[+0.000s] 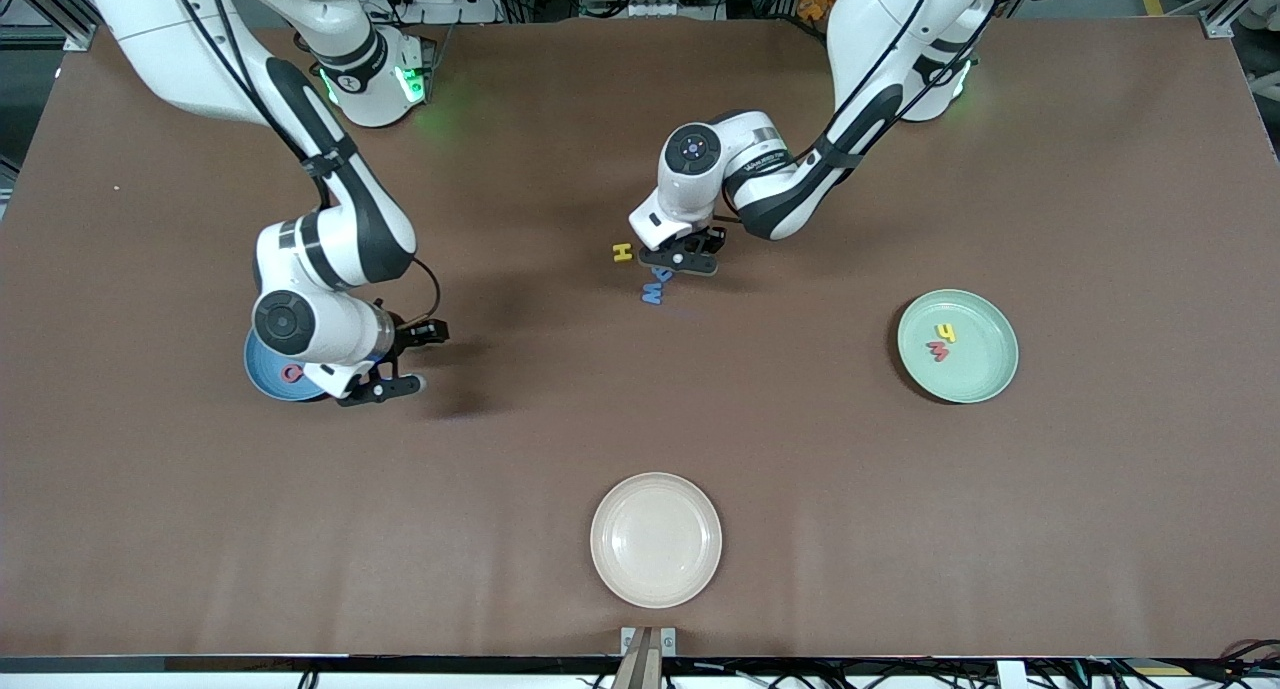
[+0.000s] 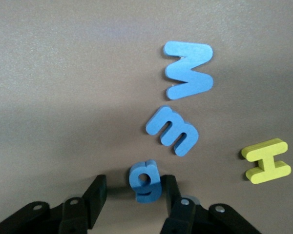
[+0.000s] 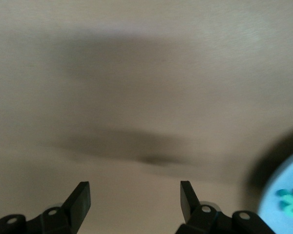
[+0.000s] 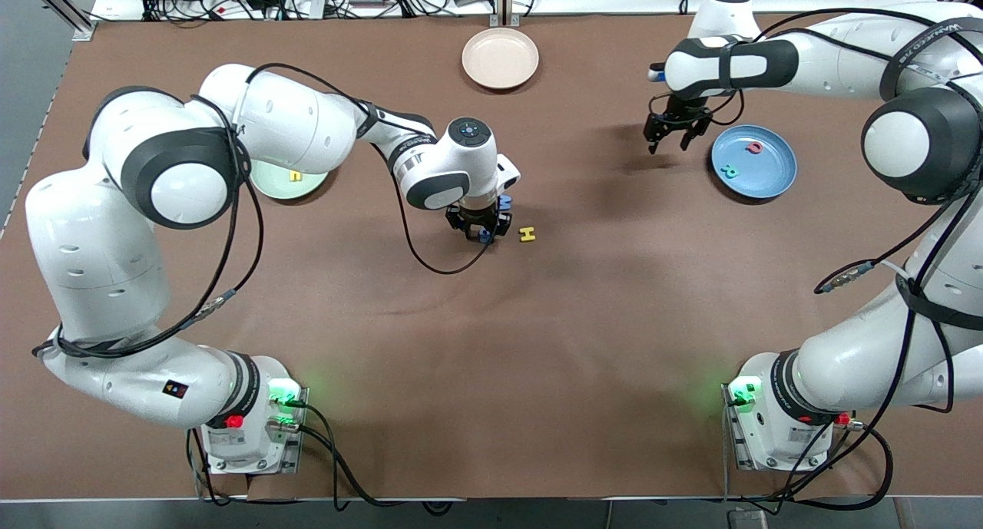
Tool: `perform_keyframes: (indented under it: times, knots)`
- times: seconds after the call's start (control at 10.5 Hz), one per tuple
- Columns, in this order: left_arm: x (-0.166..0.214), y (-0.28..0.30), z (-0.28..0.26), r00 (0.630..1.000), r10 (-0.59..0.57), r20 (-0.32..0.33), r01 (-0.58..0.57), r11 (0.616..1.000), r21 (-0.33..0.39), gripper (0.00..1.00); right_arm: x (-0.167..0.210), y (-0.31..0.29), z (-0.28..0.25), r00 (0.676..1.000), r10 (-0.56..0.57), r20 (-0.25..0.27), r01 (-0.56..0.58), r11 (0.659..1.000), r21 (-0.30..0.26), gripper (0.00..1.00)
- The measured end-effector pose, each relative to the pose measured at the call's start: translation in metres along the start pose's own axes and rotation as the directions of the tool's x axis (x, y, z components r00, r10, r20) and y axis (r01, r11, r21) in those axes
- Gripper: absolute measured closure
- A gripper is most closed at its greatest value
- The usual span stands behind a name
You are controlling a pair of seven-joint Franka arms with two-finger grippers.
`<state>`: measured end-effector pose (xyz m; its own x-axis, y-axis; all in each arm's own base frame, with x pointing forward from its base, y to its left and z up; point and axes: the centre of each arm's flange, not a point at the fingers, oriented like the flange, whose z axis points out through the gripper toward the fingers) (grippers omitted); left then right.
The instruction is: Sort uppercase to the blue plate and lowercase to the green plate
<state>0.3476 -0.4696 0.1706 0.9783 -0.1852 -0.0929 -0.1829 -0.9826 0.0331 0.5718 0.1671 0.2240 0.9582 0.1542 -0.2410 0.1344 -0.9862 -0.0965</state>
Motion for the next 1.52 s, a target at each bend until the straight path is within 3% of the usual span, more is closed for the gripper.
perform_keyframes:
  times: [0.09, 0.28, 0.66, 0.95, 1.14, 1.33, 1.52]
  knots:
    - [0.002, -0.001, -0.002, 1.0, -0.002, -0.004, 0.002, 1.0, 0.001, 0.59, -0.002, -0.018, 0.001, 1.0, 0.018, 0.001, -0.018, 1.0, 0.006, 0.17]
    - [0.006, -0.002, -0.004, 1.0, -0.008, -0.011, 0.008, 1.0, -0.001, 0.71, -0.009, -0.054, 0.002, 0.999, 0.05, 0.006, -0.05, 0.998, 0.034, 0.17]
    - [0.053, -0.038, -0.034, 0.991, -0.112, -0.079, 0.111, 0.994, -0.013, 0.73, -0.026, -0.124, 0.005, 0.995, 0.104, 0.004, -0.104, 0.992, 0.064, 0.19]
    - [0.104, -0.135, -0.109, 0.982, -0.152, -0.113, 0.161, 0.984, 0.075, 0.73, -0.048, -0.185, 0.014, 0.995, 0.094, -0.018, -0.092, 0.993, 0.067, 0.19]
    - [0.126, -0.212, -0.13, 0.991, -0.113, -0.074, 0.122, 0.985, 0.121, 0.73, -0.072, -0.236, 0.028, 0.996, 0.066, -0.053, -0.064, 0.997, 0.034, 0.19]
    - [0.135, -0.266, -0.129, 0.993, -0.116, 0.0, 0.114, 0.979, 0.168, 0.73, -0.098, -0.28, 0.045, 0.995, 0.002, -0.102, -0.006, 0.999, -0.038, 0.19]
    - [0.142, -0.313, -0.128, 0.995, -0.078, 0.063, 0.065, 0.981, 0.185, 0.73, -0.113, -0.307, 0.063, 0.989, -0.061, -0.134, 0.055, 0.997, -0.048, 0.19]
